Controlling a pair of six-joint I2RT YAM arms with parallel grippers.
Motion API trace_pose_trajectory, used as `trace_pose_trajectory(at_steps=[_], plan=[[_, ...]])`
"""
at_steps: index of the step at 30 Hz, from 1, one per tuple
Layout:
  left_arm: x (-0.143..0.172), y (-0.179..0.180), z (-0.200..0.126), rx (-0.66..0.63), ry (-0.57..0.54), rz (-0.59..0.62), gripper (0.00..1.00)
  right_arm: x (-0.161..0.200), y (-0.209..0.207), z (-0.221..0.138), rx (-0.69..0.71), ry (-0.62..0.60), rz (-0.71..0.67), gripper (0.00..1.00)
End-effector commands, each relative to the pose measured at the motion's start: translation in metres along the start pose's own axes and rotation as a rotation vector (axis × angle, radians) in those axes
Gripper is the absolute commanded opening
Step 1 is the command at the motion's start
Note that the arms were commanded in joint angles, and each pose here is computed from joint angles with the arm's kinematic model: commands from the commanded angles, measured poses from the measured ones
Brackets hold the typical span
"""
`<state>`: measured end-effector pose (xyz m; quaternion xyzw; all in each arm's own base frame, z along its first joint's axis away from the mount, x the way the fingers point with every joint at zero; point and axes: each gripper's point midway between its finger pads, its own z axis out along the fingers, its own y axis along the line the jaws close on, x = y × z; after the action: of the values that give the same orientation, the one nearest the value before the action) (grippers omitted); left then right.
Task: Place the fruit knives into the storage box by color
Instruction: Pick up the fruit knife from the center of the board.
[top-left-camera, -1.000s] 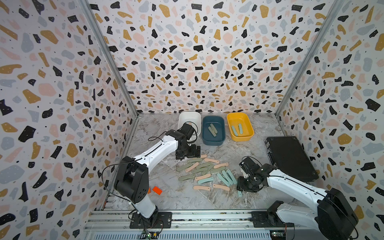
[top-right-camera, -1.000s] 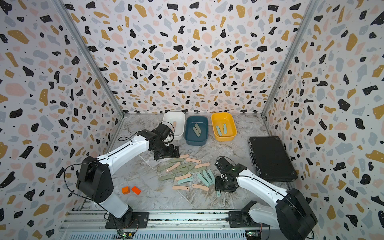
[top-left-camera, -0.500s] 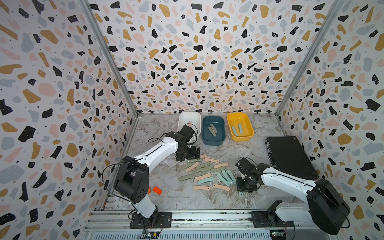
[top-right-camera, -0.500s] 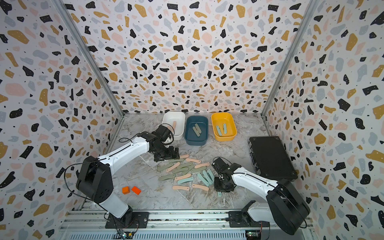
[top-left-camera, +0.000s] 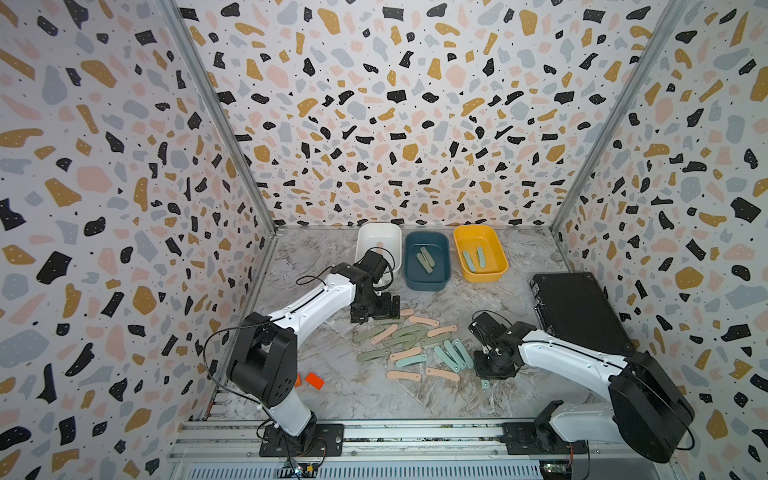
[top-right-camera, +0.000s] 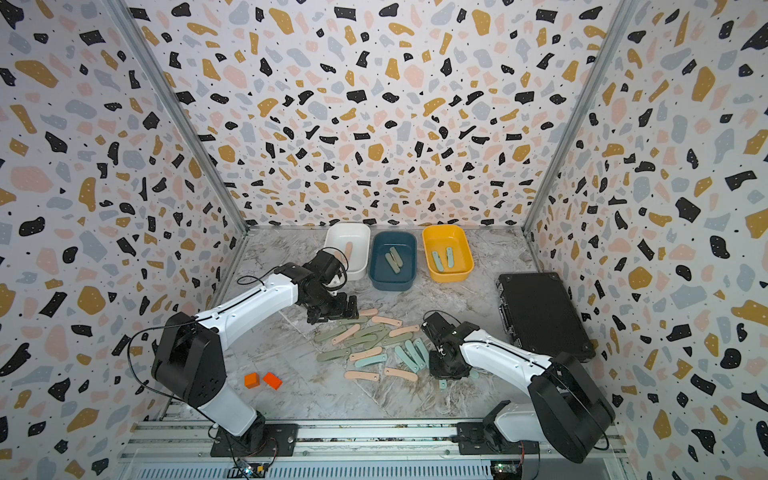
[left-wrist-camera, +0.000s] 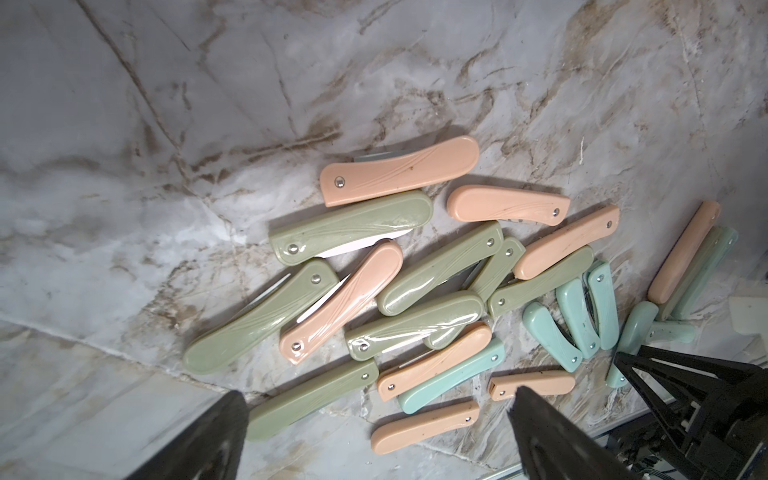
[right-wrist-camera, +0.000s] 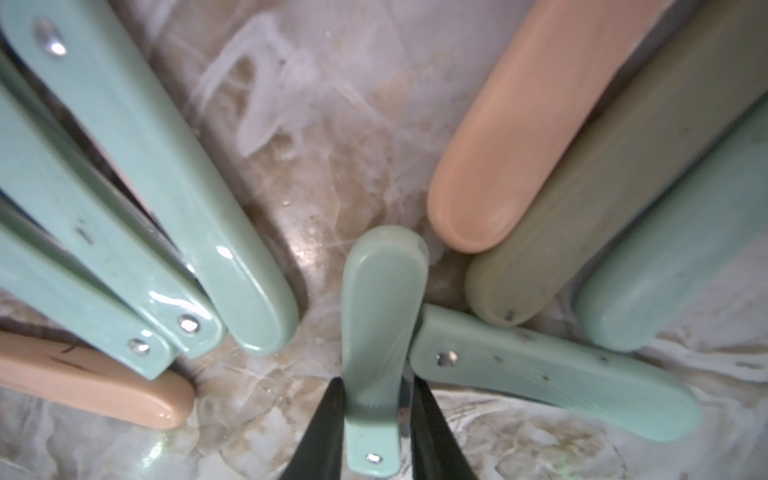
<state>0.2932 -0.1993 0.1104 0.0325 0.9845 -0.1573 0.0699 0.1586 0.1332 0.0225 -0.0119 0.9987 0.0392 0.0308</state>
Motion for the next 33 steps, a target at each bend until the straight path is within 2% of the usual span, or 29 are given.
trace_pose_trajectory(at_steps=[1, 14, 18, 23, 33], plan=[[-0.002, 0.004, -0.015, -0.003, -0.037, 0.005, 0.99, -0.014, 0.001, -0.015, 0.028, -0.049, -0.026, 0.25], [0.003, 0.007, -0.010, 0.002, -0.023, -0.008, 0.99, -0.030, 0.003, -0.023, 0.036, -0.093, -0.046, 0.25], [0.003, 0.006, -0.009, 0.007, -0.019, -0.011, 0.99, -0.047, 0.003, -0.031, 0.038, -0.127, -0.049, 0.25], [0.001, 0.003, -0.012, 0.014, -0.020, -0.008, 0.99, -0.101, -0.004, -0.057, 0.032, -0.209, -0.020, 0.24], [0.002, -0.007, -0.012, 0.057, 0.026, -0.005, 0.99, -0.272, -0.026, -0.114, 0.060, -0.460, 0.059, 0.23]])
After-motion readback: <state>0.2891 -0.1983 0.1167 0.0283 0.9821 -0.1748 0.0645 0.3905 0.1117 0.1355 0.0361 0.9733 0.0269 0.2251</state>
